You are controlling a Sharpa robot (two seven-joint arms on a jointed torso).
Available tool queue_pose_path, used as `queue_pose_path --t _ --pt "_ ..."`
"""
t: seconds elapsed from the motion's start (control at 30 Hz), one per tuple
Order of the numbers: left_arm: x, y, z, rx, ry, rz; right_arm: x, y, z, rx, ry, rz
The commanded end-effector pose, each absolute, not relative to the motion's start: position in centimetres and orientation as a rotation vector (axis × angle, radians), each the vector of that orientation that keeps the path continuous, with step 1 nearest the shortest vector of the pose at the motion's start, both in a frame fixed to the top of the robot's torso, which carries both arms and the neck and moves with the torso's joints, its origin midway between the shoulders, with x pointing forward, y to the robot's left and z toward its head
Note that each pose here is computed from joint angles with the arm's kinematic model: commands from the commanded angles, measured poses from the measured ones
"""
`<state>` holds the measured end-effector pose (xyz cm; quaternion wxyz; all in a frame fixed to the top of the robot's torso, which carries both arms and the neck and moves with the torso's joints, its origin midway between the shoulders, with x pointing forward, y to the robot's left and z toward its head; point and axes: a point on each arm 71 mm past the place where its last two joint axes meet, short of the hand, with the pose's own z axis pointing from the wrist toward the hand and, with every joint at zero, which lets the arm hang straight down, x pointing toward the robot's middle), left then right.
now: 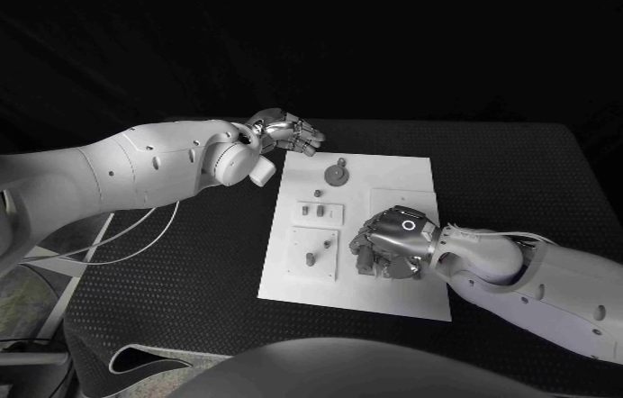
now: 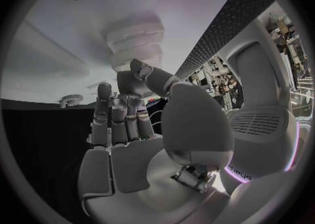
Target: Assemble the parts on the task board
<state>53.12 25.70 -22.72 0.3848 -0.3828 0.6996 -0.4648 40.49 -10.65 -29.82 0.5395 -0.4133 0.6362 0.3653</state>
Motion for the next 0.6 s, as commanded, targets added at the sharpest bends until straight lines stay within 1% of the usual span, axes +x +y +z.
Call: queue_pose_path --t 0.03,0.6 --pt "53.08 25.45 -22.64 -0.961 1.791 -1.202 40.21 -10.85 -30.51 -1.005 1.556 0.862" --pt "53.11 25.44 -22.66 -0.961 1.792 -1.202 39.83 -10.89 -30.68 -0.999 1.564 0.876"
